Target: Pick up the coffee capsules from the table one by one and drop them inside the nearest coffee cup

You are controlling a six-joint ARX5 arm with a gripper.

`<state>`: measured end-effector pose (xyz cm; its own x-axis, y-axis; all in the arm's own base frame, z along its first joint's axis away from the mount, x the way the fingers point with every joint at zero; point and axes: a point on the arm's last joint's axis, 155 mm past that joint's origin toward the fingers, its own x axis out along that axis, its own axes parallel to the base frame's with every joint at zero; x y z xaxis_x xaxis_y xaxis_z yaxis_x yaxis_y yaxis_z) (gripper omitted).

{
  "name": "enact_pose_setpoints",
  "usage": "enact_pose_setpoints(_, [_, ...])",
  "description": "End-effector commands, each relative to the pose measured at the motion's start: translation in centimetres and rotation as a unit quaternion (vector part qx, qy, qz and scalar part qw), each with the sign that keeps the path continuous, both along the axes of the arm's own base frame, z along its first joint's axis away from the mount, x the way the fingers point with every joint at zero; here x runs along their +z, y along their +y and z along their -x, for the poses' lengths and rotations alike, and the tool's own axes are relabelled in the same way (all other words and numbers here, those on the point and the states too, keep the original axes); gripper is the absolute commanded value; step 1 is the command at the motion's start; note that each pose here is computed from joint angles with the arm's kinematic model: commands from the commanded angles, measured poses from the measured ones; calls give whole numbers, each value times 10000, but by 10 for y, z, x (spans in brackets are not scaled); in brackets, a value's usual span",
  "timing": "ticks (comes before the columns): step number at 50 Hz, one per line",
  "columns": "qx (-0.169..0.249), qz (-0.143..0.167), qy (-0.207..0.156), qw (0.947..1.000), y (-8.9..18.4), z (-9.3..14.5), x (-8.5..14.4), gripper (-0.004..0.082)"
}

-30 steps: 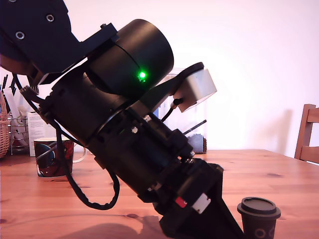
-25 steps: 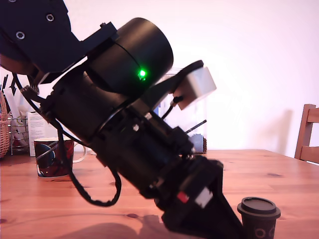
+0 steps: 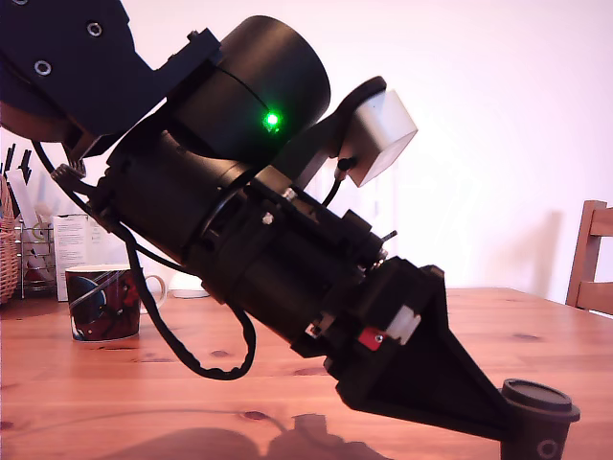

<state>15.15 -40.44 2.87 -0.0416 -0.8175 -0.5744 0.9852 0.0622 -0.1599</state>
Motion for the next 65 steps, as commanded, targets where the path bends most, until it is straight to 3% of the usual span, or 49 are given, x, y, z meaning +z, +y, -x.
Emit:
enact_pose_setpoints(1, [13, 93, -52, 9999, 0, -1, 7, 186])
enact_pose_setpoints(8, [63, 101, -99, 9999, 0, -4, 7, 479])
enact_pose_setpoints(11, [64, 101, -101, 9999, 0, -4, 7, 542])
enact_pose_setpoints(59, [168, 175, -350, 9991, -4, -18, 1, 547])
enact_pose_setpoints(65, [148, 11, -261, 9995, -8, -20, -6, 547])
